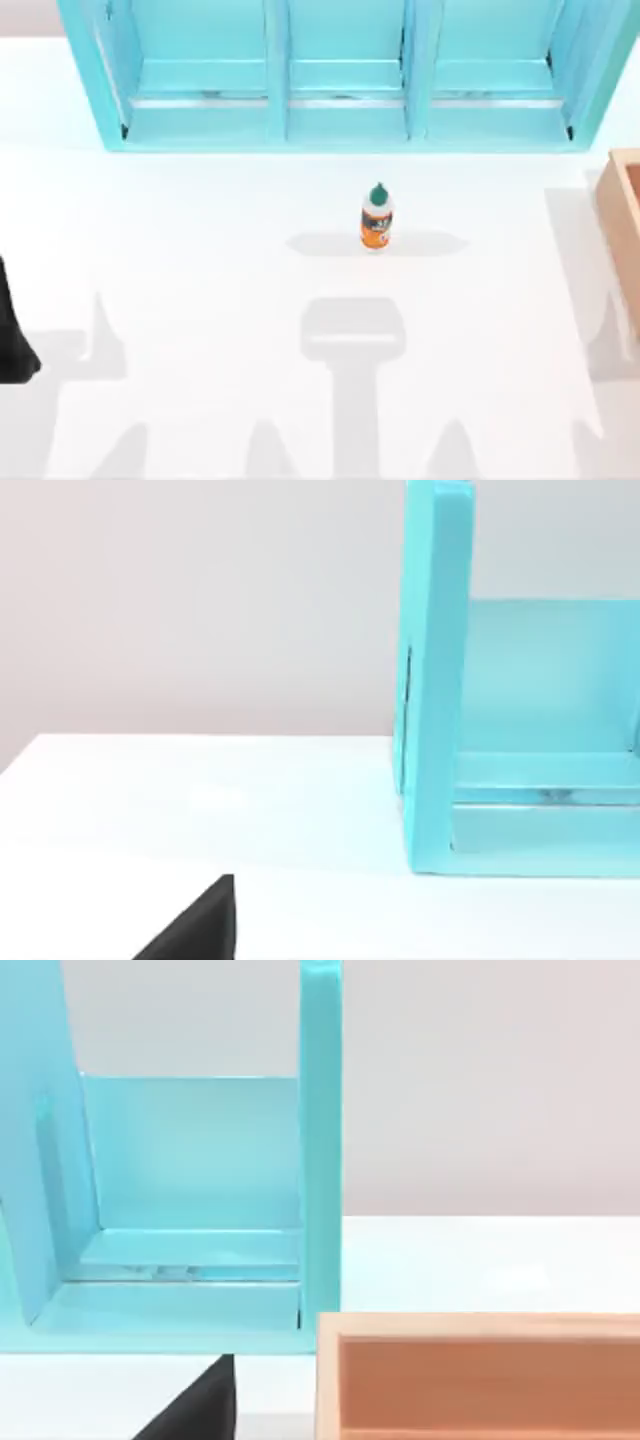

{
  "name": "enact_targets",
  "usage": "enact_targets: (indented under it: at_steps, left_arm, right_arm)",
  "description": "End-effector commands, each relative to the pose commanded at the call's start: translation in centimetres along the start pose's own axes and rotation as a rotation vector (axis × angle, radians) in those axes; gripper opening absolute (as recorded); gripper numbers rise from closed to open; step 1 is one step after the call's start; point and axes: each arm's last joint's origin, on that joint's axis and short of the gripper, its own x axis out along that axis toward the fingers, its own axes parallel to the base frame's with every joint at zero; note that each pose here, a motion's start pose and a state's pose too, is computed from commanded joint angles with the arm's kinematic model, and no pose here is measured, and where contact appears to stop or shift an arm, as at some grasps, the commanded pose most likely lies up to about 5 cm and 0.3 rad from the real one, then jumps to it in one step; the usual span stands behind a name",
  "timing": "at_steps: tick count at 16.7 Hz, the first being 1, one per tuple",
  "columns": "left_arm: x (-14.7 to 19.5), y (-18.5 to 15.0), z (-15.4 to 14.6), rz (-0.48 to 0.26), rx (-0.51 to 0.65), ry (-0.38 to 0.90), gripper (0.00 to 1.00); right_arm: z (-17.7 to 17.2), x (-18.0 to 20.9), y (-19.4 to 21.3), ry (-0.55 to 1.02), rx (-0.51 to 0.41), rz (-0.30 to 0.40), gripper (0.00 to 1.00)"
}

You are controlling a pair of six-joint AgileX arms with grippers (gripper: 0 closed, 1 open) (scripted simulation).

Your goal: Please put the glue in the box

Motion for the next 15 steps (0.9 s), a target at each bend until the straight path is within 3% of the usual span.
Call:
enact_targets:
  at_steps: [3, 6, 11, 15]
  left_arm:
    - [0.0, 0.0, 0.0, 0.000, 0.000, 0.000, 1.00]
    - [0.0, 0.0, 0.0, 0.000, 0.000, 0.000, 1.00]
    - [0.0, 0.0, 0.0, 0.000, 0.000, 0.000, 1.00]
    - [0.0, 0.0, 0.0, 0.000, 0.000, 0.000, 1.00]
  right_arm:
    - [0.2, 0.0, 0.0, -0.001, -0.006, 0.009, 1.00]
    - [2.2, 0.2, 0.3, -0.002, -0.058, 0.085, 1.00]
    - [8.1, 2.6, 1.3, 0.014, -0.239, 0.335, 1.00]
    - [12.3, 7.7, 2.3, 0.033, -0.399, 0.590, 1.00]
